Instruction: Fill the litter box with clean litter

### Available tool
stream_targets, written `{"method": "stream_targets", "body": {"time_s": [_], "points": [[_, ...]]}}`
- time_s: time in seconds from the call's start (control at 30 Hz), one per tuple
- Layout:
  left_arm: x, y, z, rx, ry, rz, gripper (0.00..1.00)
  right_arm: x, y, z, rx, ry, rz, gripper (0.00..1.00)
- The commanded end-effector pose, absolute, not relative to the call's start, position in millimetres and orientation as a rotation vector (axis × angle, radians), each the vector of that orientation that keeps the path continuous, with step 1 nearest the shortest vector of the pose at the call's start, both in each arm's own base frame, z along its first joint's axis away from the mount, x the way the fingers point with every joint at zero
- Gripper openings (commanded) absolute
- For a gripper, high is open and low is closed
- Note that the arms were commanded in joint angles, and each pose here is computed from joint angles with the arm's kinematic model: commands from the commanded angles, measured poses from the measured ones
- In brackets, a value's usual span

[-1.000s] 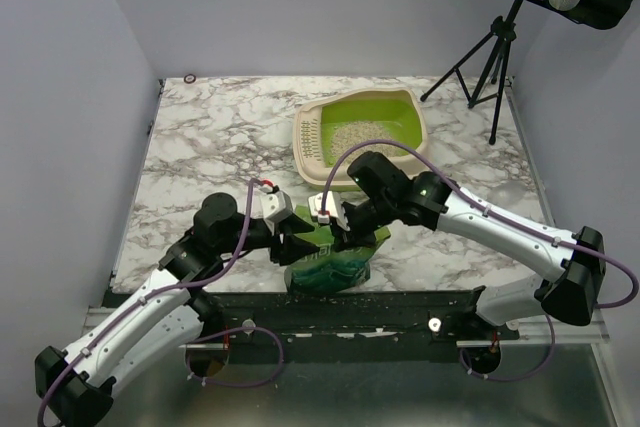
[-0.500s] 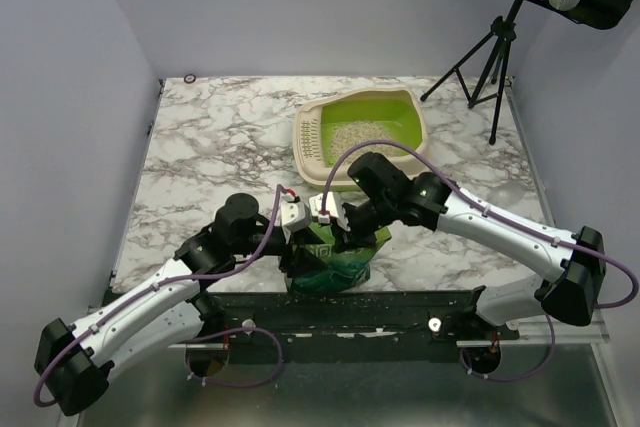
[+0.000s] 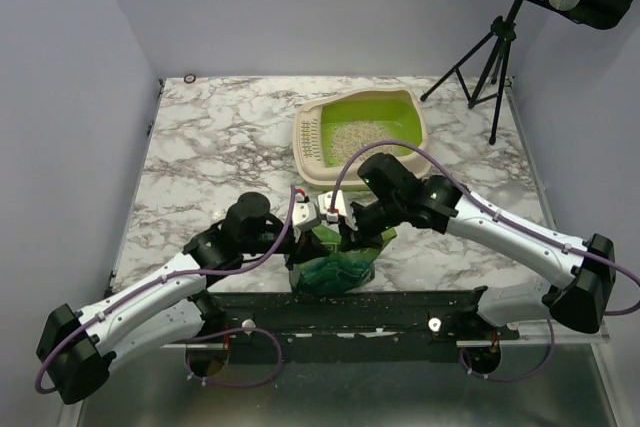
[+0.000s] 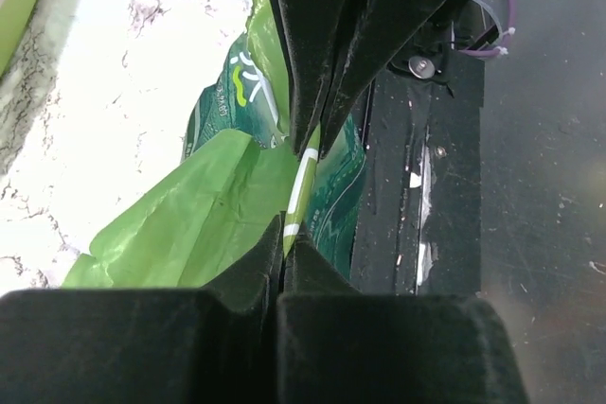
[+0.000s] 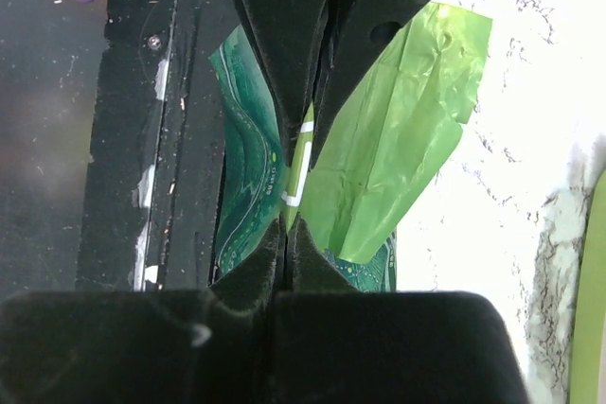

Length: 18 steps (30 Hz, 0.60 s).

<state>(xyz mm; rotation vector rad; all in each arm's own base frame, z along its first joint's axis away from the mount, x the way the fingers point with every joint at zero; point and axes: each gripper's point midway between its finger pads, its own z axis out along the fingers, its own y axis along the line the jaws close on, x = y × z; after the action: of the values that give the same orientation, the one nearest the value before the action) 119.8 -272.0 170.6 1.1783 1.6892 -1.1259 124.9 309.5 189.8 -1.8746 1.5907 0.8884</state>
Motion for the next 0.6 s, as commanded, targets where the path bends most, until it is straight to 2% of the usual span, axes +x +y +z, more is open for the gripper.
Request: {"method": "stream_targets", "body": {"time_s": [0.0,0.03,0.07,0.17,0.27,0.57], "points": [[140.2,-261.2,164.7,1.123,1.760,-0.963,0.00,129.9,316.1,218.4,-1.796,1.485,0.856,0.09],[142.4,-260.0,172.3,1.112,1.731,-0.947,0.00,133.2,314.3,219.6,-1.778,1.496,0.834,0.22],[145.5,-257.9,178.8,1.101,1.704,-0.924,0.00,136.1,313.0,220.7,-1.762,1.511,0.814,0.29],[147.6,-253.1,194.8,1.107,1.631,-0.879,0.00,144.5,305.6,228.1,-1.699,1.544,0.755,0.41],[145.5,-251.4,197.5,1.131,1.622,-0.869,0.00,149.9,294.8,233.8,-1.656,1.548,0.687,0.47],[142.7,-246.2,200.3,1.075,1.568,-0.861,0.00,146.0,276.8,223.2,-1.691,1.458,0.629,0.52]]}}
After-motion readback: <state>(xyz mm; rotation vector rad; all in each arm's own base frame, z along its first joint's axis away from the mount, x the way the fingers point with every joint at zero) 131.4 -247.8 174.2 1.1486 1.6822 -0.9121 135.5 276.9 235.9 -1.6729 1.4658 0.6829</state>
